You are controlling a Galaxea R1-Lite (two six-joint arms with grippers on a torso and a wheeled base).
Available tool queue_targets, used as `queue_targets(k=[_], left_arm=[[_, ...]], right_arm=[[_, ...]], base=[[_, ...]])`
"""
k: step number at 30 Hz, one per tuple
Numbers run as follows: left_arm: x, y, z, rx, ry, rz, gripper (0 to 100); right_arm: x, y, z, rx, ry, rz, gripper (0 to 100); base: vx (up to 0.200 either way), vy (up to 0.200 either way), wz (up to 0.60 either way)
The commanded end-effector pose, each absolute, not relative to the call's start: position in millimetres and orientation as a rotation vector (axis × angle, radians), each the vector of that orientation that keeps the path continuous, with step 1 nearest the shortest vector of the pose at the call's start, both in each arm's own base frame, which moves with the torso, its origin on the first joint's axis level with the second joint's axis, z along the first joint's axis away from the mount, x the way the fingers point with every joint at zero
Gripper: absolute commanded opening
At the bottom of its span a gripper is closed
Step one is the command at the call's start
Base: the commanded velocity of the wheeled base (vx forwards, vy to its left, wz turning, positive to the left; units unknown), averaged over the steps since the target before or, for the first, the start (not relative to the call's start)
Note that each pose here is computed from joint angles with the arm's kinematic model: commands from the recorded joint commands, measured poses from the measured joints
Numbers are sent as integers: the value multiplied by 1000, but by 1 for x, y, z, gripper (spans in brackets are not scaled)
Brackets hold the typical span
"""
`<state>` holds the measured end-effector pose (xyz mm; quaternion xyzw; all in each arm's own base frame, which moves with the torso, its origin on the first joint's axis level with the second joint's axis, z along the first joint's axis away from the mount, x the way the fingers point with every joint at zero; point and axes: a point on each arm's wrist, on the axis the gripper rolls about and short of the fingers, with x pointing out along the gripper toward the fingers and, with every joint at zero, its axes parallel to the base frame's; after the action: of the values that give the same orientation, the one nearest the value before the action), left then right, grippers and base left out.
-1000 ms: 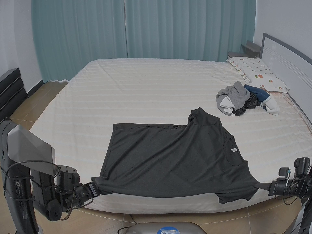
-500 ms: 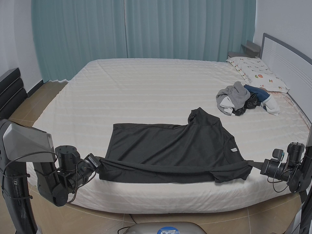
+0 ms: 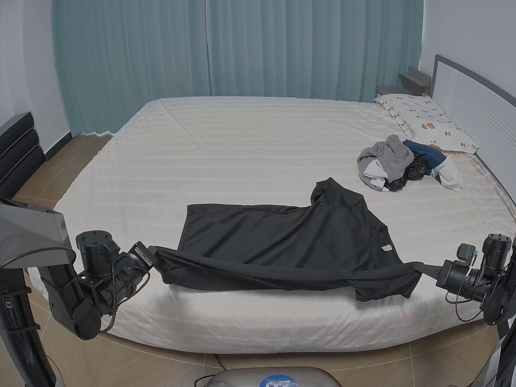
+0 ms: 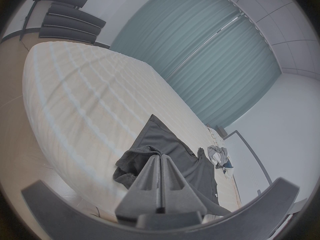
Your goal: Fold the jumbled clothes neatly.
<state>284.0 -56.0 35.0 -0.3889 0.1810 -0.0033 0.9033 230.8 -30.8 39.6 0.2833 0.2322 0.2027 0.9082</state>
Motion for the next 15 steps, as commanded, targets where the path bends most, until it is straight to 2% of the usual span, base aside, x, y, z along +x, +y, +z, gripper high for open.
queue_targets(k=[1,5,15], left_arm=[[263,-50,52,-806,360,-19,0],[248,-56,38,-759,455,-19,0],[227,-52,18,-639,572,18,0]], right_arm=[[207,-28,44,540,472,426,0],[205,-31,35,544,525,401,0],[192,-47,16,467,640,346,0]], base=[[0,0,0],[0,0,0],[0,0,0]])
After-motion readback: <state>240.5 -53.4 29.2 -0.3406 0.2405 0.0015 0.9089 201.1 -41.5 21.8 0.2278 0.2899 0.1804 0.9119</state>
